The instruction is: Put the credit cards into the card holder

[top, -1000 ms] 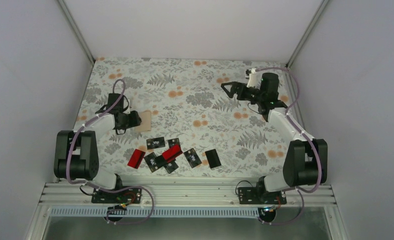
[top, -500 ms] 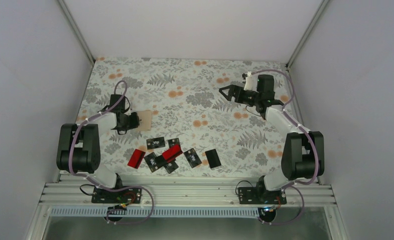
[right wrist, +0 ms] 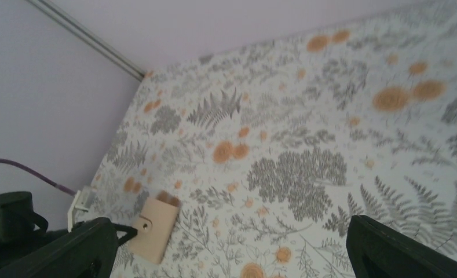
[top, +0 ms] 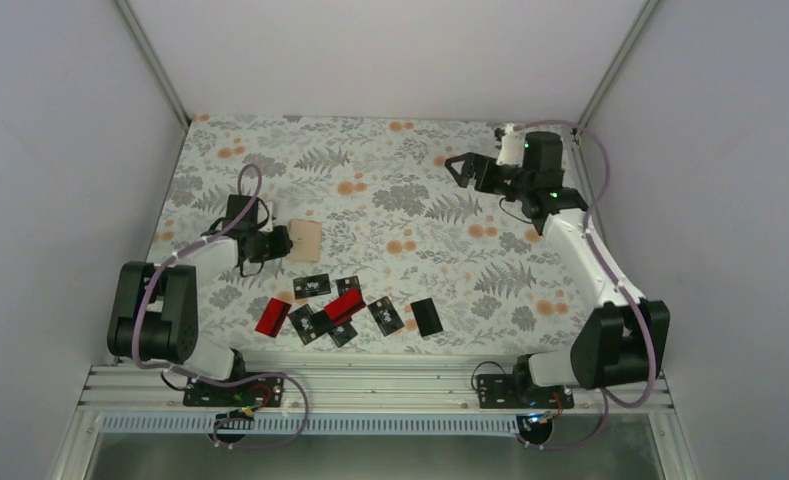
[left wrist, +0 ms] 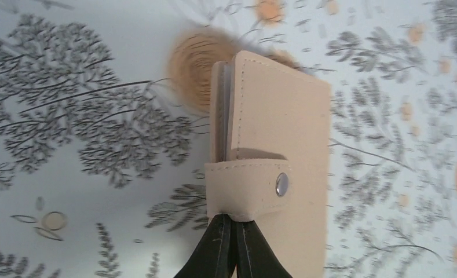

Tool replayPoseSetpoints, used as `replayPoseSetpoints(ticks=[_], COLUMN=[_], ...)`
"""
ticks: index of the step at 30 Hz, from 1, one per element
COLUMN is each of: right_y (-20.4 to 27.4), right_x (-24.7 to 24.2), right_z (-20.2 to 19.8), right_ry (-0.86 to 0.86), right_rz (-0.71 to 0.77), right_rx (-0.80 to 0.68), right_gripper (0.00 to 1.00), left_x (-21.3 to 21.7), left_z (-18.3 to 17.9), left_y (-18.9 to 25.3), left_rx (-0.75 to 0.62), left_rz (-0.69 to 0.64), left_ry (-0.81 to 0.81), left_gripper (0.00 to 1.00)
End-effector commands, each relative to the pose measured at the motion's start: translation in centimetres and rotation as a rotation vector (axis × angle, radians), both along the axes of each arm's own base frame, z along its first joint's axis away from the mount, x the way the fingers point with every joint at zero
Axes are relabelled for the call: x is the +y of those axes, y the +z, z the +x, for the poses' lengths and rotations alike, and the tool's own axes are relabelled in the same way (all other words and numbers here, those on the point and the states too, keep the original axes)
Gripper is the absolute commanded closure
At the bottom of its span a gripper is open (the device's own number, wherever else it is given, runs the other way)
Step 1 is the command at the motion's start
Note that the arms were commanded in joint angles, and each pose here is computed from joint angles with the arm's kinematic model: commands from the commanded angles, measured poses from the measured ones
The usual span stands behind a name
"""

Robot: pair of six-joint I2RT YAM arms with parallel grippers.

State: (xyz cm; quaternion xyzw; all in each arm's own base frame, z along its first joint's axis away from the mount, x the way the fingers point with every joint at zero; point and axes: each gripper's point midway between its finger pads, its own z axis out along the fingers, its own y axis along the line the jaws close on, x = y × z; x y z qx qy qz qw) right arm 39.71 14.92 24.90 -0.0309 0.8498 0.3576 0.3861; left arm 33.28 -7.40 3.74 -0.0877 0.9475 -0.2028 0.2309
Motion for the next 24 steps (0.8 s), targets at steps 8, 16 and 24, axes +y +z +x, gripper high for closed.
replayPoseSetpoints(ticks=[8, 16, 24], right_y=[6.2, 0.2, -3.8], right_x=[-5.9, 0.8, 8.1], right_z=[0.0, -2.1, -6.8], right_ry=[-0.366, 0.062, 0.400], right_rz=[-0.011, 0.196, 0.293], right_rx=[-0.080, 0.073, 0.169], right_gripper=[0.00, 0.00, 0.00], left_x=[-4.0, -7.5, -11.1], left_z=[2.0, 0.7, -0.1], left_y=[9.2, 13.6, 16.4], left_rx=[-0.219, -0.280, -0.269], left_rz=[-0.128, -0.222, -0.362], left_ry=[-0.057, -0.089, -0.146], left_gripper=[0.98, 0.98, 0.98])
